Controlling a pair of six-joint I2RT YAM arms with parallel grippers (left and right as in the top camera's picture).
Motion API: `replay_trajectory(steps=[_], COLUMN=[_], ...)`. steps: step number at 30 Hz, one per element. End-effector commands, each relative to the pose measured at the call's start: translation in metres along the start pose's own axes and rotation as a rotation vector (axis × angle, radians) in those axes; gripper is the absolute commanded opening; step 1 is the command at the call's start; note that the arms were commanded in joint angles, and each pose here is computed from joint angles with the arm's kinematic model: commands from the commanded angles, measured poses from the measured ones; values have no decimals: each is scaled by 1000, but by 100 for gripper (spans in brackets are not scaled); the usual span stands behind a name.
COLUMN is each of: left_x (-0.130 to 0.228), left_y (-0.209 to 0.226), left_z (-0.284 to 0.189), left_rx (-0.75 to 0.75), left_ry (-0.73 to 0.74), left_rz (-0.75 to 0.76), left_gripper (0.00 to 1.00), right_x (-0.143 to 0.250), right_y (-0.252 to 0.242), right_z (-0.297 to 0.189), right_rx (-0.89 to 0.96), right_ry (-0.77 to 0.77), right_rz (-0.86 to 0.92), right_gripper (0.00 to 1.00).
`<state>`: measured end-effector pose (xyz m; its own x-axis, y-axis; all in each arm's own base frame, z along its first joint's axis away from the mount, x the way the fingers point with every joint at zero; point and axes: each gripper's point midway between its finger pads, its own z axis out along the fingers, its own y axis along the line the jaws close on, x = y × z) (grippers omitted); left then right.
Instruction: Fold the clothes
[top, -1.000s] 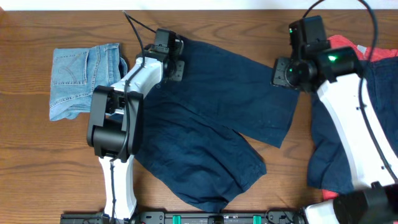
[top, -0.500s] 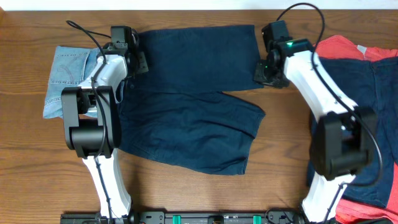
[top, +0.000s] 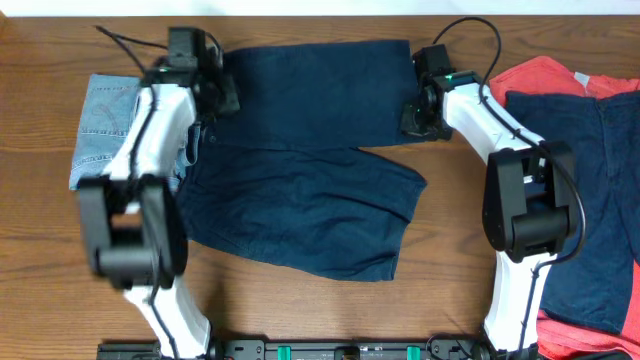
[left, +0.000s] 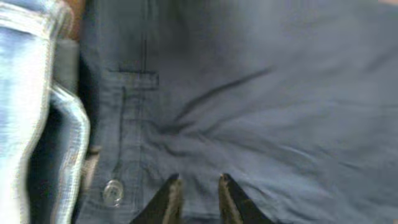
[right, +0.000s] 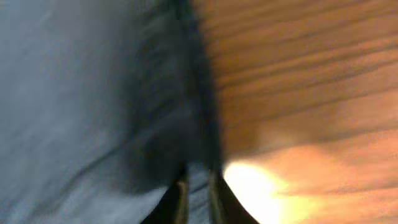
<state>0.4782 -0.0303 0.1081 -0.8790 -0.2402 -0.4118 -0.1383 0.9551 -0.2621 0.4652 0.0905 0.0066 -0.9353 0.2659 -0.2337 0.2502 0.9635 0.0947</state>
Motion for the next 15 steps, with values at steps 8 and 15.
replay_trajectory(steps=[8,15], left_x=[35,82], left_y=[-15,0], left_z=[-121,-172], left_rx=[7,-78], left_ry=[16,102], left_rz=[71,110], left_gripper=[54,59], right_x=[-37,25], right_y=[-45,-30], right_z=[-43,-113], right_rx=[-91,-223], right_ry=[-49,134], right_rz=[-90,-182], right_gripper=[29,51])
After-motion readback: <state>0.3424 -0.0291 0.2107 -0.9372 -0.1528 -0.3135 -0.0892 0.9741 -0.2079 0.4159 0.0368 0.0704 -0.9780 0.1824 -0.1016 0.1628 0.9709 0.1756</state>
